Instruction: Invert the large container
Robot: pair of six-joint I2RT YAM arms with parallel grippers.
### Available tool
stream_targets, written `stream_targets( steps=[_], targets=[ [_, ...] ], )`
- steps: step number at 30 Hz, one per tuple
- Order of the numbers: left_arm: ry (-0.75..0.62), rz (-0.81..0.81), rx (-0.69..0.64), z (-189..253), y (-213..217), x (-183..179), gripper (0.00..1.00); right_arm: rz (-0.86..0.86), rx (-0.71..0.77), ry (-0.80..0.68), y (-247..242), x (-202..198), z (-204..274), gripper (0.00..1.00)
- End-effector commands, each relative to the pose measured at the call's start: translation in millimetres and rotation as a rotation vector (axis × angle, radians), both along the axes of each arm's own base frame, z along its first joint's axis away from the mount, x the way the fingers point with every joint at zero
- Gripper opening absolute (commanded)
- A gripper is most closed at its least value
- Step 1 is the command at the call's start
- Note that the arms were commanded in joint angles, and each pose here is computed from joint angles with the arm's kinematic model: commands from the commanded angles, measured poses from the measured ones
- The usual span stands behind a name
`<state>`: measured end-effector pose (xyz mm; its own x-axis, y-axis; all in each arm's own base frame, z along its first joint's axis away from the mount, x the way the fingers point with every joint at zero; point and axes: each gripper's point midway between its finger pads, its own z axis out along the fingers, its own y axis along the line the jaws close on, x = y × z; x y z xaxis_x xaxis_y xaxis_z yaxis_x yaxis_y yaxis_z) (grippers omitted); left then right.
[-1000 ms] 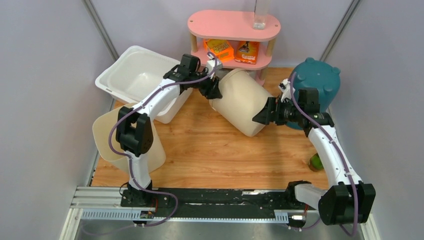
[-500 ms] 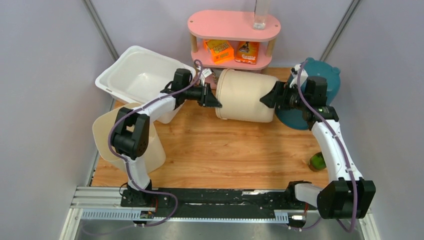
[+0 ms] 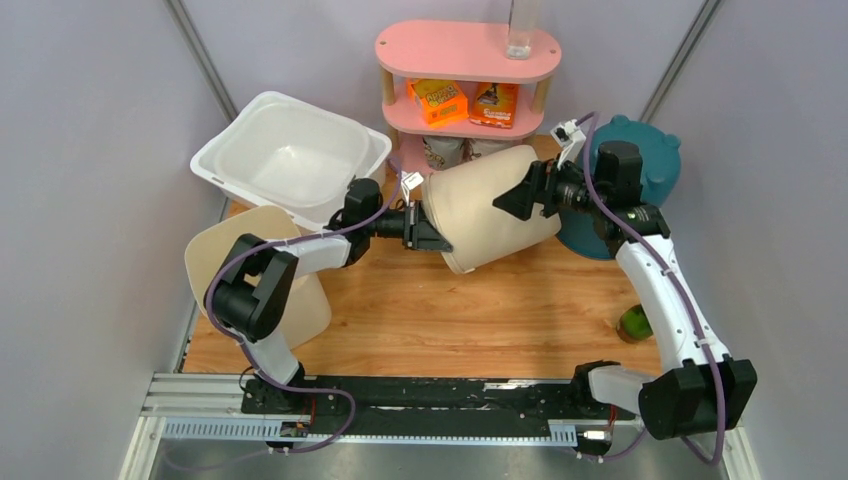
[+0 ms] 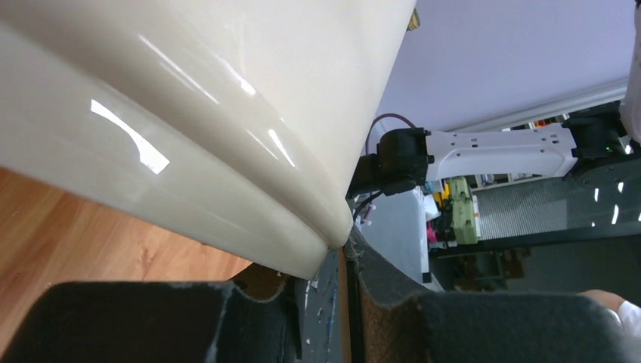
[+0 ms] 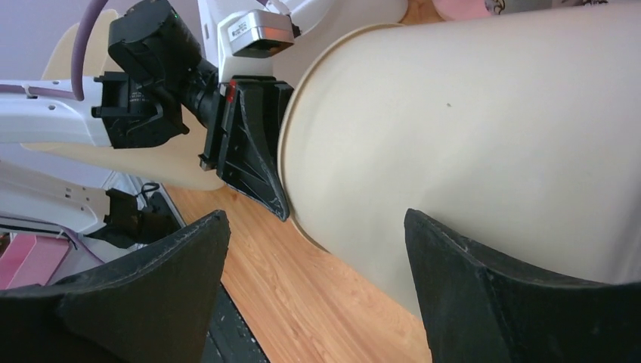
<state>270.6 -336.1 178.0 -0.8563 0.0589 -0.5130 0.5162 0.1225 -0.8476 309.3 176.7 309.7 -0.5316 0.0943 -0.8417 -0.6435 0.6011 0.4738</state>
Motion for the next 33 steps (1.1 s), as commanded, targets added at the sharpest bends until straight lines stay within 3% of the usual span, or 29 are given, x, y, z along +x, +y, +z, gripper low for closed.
stream_targets(
  steps=[1,14,19,23,30,32,33],
  targets=[
    [0.191,0.067,0.051,-37,7,-2,0.01,-0.014,-0.048,-0.062,-10,2,9,0.88],
    [0.251,0.082,0.203,-92,24,0,0.01,-0.132,-0.129,-0.266,-43,35,71,0.9],
    [0.224,0.082,0.256,-105,33,-4,0.01,-0.225,-0.188,-0.149,-57,51,25,0.9],
    [0.222,0.095,0.271,-108,39,-8,0.01,-0.139,-0.104,0.001,-38,37,-4,0.88],
    [0.205,0.107,0.296,-109,40,-3,0.0,0.034,-0.064,0.041,9,15,-16,0.86],
    [0.204,0.127,0.338,-114,43,1,0.1,0.059,-0.064,0.035,19,16,-14,0.86],
    [0.204,0.142,0.369,-119,46,3,0.25,0.069,-0.067,0.03,23,17,-14,0.86]
  ],
)
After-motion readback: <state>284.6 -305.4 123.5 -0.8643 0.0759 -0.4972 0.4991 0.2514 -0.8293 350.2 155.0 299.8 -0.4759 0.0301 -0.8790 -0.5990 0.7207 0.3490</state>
